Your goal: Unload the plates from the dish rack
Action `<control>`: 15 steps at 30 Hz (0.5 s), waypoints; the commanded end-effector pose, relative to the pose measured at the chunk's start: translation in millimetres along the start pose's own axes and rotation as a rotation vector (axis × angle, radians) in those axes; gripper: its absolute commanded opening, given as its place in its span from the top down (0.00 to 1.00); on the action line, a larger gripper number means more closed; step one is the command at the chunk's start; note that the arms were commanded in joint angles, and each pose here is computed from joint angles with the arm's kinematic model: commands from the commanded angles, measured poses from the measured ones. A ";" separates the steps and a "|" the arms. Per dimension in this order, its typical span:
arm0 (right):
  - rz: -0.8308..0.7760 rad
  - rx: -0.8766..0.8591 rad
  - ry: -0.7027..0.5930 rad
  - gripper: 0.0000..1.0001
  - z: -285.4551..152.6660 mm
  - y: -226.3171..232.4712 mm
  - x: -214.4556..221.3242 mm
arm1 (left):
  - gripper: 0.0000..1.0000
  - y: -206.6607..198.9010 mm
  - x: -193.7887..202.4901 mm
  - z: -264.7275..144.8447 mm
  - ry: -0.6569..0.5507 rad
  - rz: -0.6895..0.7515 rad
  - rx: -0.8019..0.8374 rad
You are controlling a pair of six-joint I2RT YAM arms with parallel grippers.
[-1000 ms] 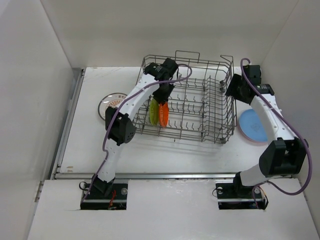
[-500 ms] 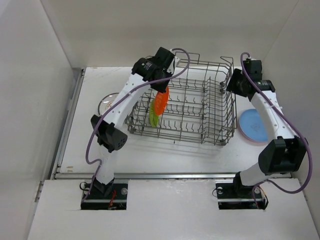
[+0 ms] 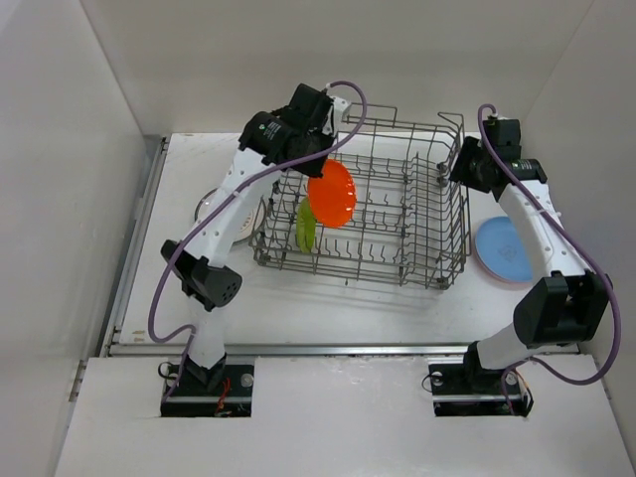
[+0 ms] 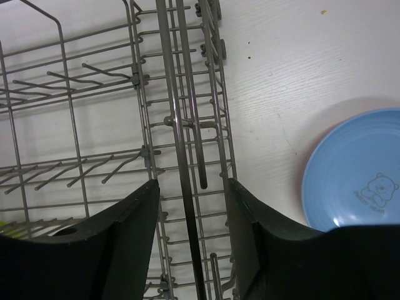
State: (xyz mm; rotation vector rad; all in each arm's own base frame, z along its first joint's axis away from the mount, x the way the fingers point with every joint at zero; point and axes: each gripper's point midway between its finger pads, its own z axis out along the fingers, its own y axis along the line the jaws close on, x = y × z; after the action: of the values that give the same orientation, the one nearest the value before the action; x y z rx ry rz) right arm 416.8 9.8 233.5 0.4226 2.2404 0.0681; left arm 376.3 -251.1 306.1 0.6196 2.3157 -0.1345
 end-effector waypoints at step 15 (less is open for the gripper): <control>-0.008 -0.041 -0.121 1.00 34.4 32.4 -72.7 | 1.00 -73.0 192.7 -54.2 0.382 0.475 0.673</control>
State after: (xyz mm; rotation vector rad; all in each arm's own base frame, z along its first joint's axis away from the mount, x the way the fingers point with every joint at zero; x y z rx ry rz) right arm 454.3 2.1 224.7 0.2883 2.3090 -0.0501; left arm 198.6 -231.2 210.2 1.4969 2.5151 -0.6342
